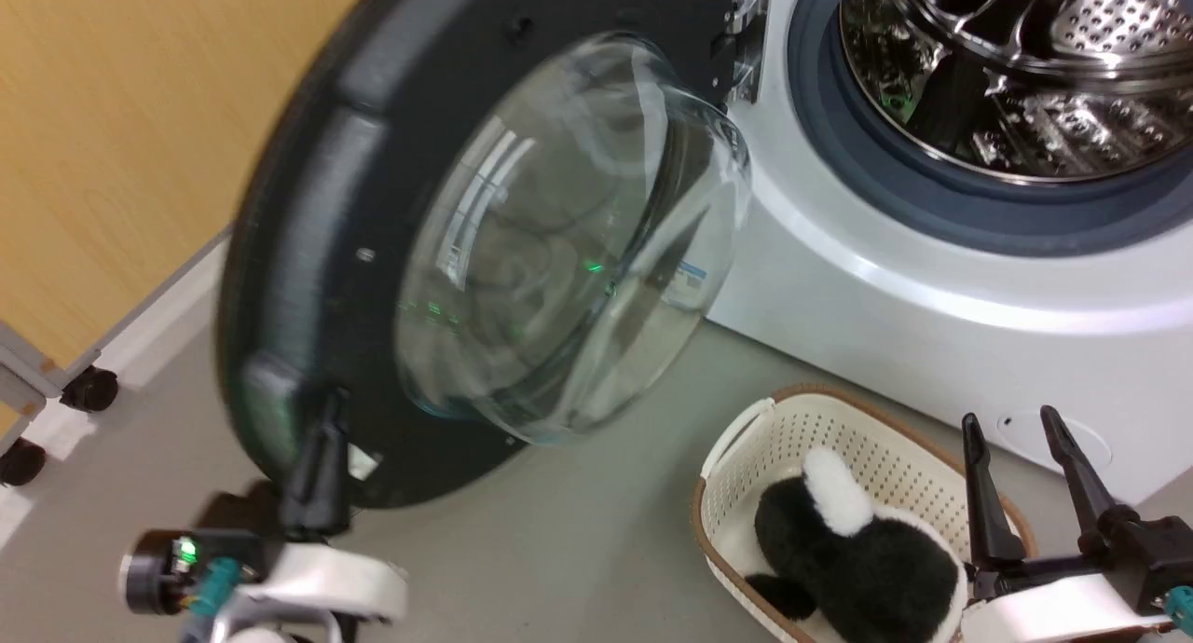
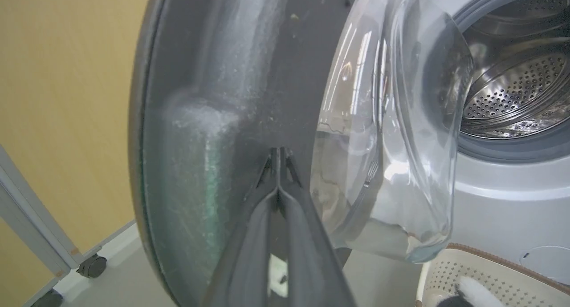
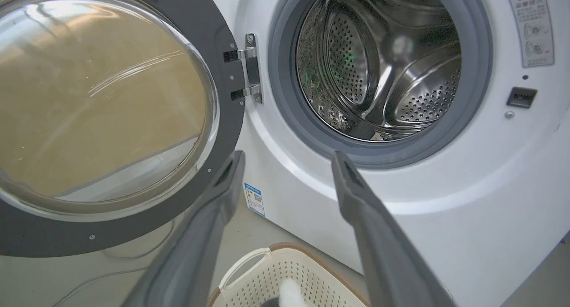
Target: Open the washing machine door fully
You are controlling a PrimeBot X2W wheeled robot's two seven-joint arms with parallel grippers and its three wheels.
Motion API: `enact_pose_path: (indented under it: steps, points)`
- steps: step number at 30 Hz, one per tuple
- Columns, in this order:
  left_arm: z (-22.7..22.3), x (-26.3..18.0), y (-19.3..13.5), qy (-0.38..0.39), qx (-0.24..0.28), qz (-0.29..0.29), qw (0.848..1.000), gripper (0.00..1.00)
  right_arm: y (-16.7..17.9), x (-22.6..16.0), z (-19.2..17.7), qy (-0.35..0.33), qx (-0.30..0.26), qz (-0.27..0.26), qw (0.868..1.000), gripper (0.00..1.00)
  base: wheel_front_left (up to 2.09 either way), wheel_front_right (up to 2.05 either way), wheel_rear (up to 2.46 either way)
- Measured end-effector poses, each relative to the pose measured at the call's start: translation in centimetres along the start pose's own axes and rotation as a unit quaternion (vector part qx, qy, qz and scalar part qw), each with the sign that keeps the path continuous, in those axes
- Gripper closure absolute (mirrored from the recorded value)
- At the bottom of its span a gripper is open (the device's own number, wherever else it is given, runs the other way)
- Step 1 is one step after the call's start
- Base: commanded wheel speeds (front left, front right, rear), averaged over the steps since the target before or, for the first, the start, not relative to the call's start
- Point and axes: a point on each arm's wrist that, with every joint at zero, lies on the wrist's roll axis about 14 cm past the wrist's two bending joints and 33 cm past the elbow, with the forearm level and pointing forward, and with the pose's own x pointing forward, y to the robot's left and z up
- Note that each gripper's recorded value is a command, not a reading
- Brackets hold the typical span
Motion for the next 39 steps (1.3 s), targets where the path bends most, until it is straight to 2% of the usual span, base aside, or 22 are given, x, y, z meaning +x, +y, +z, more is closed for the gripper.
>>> enact_pose_path:
  steps: [15,30,39]
  points:
    - [-0.4,6.1,5.6,0.002,-0.003,0.096,0.995,1.0,-2.4,0.8,-2.3,0.016,-0.003,-0.025,1.0,0.0,0.0,0.0,0.0]
    - [-1.8,10.3,8.4,0.025,0.012,0.125,0.992,1.0,-4.4,0.9,-3.9,0.029,-0.008,-0.047,0.998,0.0,0.0,0.0,0.0]
    - [-2.1,11.1,9.5,0.031,0.014,0.144,0.989,1.0,-5.4,0.3,-3.9,0.03,-0.012,-0.061,0.998,0.0,0.0,0.0,0.0]
